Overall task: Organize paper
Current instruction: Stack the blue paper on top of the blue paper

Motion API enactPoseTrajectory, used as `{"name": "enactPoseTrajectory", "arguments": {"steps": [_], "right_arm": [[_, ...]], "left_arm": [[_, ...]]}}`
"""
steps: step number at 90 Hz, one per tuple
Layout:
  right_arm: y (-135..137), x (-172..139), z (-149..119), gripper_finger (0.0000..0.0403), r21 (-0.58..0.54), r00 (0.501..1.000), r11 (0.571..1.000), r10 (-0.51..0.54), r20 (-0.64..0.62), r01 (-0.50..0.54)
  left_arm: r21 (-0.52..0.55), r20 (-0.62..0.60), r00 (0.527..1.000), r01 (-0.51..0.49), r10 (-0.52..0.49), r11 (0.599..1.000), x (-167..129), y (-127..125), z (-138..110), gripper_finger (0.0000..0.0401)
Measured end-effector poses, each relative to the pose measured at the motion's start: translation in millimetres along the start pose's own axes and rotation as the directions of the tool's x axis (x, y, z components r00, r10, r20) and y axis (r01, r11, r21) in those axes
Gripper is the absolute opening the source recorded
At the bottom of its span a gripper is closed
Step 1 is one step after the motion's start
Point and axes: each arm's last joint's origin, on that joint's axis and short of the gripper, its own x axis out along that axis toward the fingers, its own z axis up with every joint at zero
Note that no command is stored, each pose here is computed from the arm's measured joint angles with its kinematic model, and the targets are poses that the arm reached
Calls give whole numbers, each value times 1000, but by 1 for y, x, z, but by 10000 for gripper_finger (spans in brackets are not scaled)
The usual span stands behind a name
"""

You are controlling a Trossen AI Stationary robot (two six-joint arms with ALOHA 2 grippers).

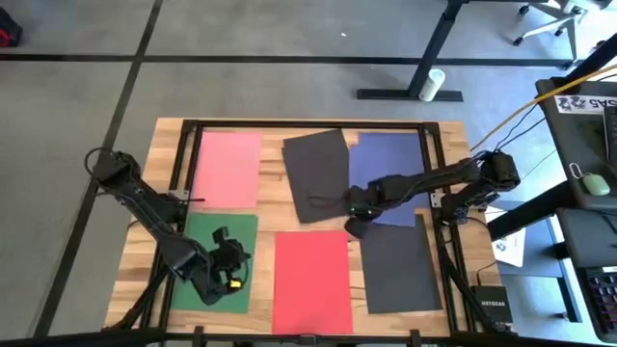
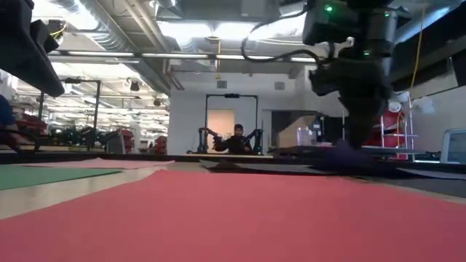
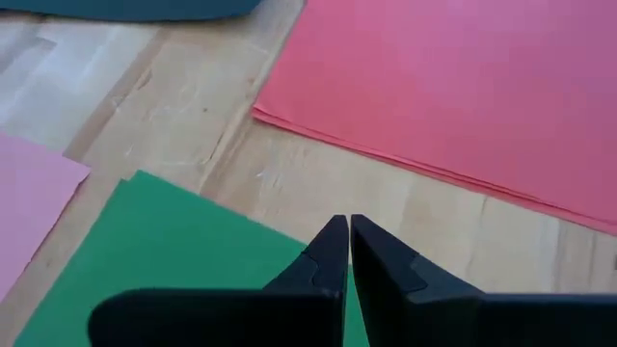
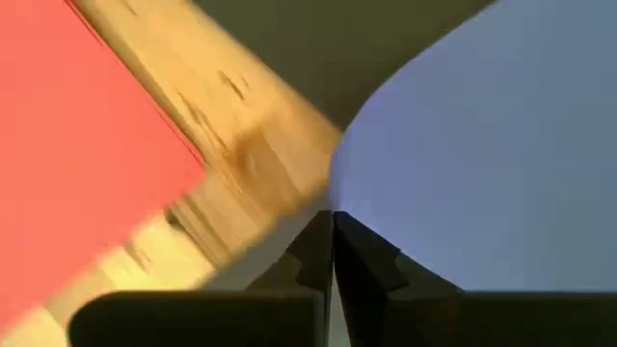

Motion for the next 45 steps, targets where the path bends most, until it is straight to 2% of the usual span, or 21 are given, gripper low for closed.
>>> {"name": "enactPoseTrajectory", "arguments": {"steps": [10,27,45], "right_arm": [[-5,0,0,0,30,998,997,-65,9,65],[-11,0,5,0,67,994,993,-101,38,99],[-16,0,3,0,23,990,990,-143,14,142]], "left_arm": [[-6,0,1000,0,0,1000,0,0,0,0],[-5,0,1000,0,0,1000,0,0,0,0],[-1,0,1000,3,-3,1000,-1,0,-1,0]]}}
